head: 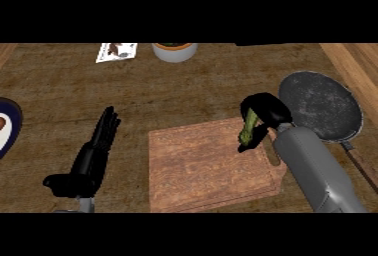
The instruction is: Pick the squash from the cutting board and place it in the pan
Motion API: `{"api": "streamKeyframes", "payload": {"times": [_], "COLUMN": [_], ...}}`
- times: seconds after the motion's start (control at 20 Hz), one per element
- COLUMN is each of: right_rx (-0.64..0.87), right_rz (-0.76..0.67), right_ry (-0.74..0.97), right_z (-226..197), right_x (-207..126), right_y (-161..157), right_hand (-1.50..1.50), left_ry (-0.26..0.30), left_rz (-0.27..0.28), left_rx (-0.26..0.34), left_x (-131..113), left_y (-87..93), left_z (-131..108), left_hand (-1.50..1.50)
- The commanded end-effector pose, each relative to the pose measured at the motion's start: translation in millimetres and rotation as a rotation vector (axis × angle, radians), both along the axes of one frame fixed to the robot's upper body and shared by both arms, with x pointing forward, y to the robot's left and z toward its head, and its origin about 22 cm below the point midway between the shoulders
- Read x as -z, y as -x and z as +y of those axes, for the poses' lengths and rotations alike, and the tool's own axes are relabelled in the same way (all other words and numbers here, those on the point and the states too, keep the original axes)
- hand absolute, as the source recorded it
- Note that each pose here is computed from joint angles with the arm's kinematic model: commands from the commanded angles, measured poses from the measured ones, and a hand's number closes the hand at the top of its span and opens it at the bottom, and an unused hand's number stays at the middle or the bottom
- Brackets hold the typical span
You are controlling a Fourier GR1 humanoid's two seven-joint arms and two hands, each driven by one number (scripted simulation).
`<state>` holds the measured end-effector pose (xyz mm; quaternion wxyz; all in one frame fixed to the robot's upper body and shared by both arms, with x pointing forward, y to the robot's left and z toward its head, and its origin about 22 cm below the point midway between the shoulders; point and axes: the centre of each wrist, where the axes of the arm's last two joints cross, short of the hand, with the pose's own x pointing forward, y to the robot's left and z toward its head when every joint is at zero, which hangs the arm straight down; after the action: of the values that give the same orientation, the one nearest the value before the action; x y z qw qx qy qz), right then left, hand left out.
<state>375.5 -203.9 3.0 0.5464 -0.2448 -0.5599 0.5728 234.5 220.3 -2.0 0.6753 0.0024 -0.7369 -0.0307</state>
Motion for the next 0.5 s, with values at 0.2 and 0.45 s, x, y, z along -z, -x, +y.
{"api": "streamKeyframes", "payload": {"times": [0.2, 0.45], "right_rx": [0.439, 0.613], "right_rz": [-0.381, -0.443], "right_ry": [-0.099, -0.225], "right_z": [41.3, 59.3], "right_x": [-62.6, -87.7], "right_y": [5.9, 43.0], "right_hand": [1.50, 1.50], "left_ry": [0.008, 0.001], "left_rz": [0.005, -0.028], "left_rx": [-0.010, 0.007], "left_x": [0.0, -10.5], "left_y": [2.0, -9.4], "left_z": [-4.3, 5.6], "left_hand": [0.00, 0.00]}}
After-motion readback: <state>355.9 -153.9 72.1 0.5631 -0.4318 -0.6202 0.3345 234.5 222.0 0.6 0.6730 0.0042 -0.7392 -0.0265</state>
